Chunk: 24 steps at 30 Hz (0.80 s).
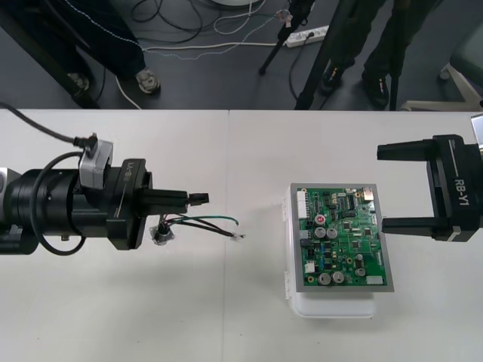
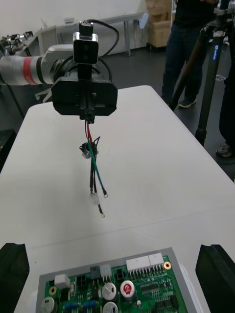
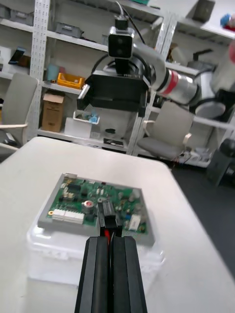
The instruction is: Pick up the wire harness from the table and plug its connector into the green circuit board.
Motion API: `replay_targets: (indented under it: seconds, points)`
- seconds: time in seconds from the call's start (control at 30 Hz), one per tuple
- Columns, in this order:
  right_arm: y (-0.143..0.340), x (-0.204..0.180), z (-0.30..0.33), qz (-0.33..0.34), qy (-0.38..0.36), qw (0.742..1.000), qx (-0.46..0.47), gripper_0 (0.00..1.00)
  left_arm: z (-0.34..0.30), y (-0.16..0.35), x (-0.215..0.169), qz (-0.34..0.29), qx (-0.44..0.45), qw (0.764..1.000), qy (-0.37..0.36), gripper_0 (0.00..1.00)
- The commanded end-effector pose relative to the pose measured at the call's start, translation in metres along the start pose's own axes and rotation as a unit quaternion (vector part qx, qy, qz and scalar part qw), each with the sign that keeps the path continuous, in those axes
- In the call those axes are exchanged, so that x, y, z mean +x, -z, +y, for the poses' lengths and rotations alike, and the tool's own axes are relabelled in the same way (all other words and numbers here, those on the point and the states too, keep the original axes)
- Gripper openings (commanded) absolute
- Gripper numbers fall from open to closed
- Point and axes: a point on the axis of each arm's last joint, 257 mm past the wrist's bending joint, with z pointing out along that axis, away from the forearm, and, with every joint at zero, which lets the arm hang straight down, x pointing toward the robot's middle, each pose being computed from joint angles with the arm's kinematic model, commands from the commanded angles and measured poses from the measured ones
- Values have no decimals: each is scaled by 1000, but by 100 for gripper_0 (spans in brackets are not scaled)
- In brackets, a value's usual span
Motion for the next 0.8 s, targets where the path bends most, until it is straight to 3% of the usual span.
replay_targets:
  seconds: [0.03,0.3,0.5,0.8]
  points:
    - [21,18,-1,66,-2,998,3,100,-16,4,16,5,30,999,-27,0]
    - [43,66,5,175,-27,984,-4,100,-15,3,43,40,37,998,-43,0]
    - [60,103,4,253,-17,967,-2,100,-16,1,58,28,52,998,-23,0]
    - [80,137,-8,372,46,927,30,100,-8,-6,89,28,53,997,-46,0]
